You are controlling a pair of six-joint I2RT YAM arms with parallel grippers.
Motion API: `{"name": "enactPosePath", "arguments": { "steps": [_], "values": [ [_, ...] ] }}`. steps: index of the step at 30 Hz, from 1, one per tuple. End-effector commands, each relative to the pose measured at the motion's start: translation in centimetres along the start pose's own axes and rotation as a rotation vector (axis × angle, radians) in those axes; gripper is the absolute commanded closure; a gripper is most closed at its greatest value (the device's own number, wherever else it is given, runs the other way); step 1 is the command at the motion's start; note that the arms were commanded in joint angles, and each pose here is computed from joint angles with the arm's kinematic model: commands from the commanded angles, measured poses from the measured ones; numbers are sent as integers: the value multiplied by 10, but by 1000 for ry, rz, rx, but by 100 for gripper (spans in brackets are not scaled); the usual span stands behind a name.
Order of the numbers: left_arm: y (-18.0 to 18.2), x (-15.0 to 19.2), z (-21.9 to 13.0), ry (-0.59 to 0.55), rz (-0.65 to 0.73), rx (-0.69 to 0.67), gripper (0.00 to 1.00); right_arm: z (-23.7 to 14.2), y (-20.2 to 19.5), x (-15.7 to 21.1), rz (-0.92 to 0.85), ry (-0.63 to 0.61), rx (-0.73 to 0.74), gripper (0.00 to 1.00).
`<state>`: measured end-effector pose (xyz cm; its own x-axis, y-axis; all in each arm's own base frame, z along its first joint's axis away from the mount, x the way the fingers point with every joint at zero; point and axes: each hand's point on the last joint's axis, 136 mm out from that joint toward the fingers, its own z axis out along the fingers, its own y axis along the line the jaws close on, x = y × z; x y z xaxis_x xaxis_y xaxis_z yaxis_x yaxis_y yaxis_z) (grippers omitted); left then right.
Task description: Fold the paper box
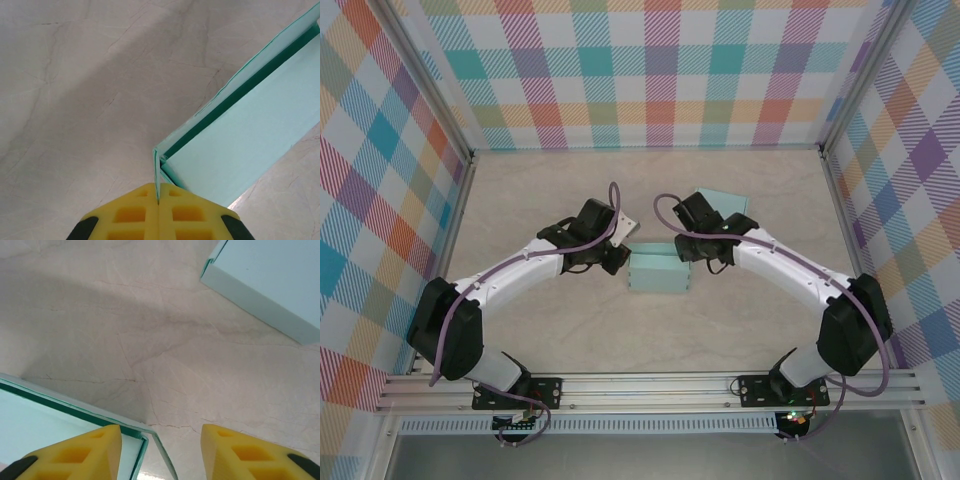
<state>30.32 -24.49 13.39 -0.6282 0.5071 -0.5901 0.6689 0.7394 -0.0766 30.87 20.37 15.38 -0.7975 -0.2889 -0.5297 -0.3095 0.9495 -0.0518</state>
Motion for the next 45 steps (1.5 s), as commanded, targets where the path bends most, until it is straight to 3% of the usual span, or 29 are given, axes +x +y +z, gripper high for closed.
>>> {"name": "enactPosePath", "arguments": {
  "steps": [1, 8, 16, 27, 31, 39, 45],
  "values": [
    [-5, -3, -4, -4, 38, -5, 100, -4, 0, 3, 6, -3, -26, 55],
    [-5, 0, -2, 10, 46, -14, 100, 1, -4, 15, 30, 37, -22, 56],
    [-2, -6, -7, -20, 0, -44, 100, 0, 6, 14, 72, 41, -82, 80],
    [-21, -36, -8, -139, -218, -63, 100, -6, 16, -7, 133, -17, -121, 90],
    [-14, -35, -5, -140, -254, -120, 89, -1, 12, -10, 89, -26, -67, 94],
    [15, -39, -6, -116, -172, -300, 84, 7, 19, -9, -53, -30, -81, 97],
    [32, -45, -6, -99, -137, -385, 86, 6, 19, -8, -86, -31, -80, 97]
  ]
}}
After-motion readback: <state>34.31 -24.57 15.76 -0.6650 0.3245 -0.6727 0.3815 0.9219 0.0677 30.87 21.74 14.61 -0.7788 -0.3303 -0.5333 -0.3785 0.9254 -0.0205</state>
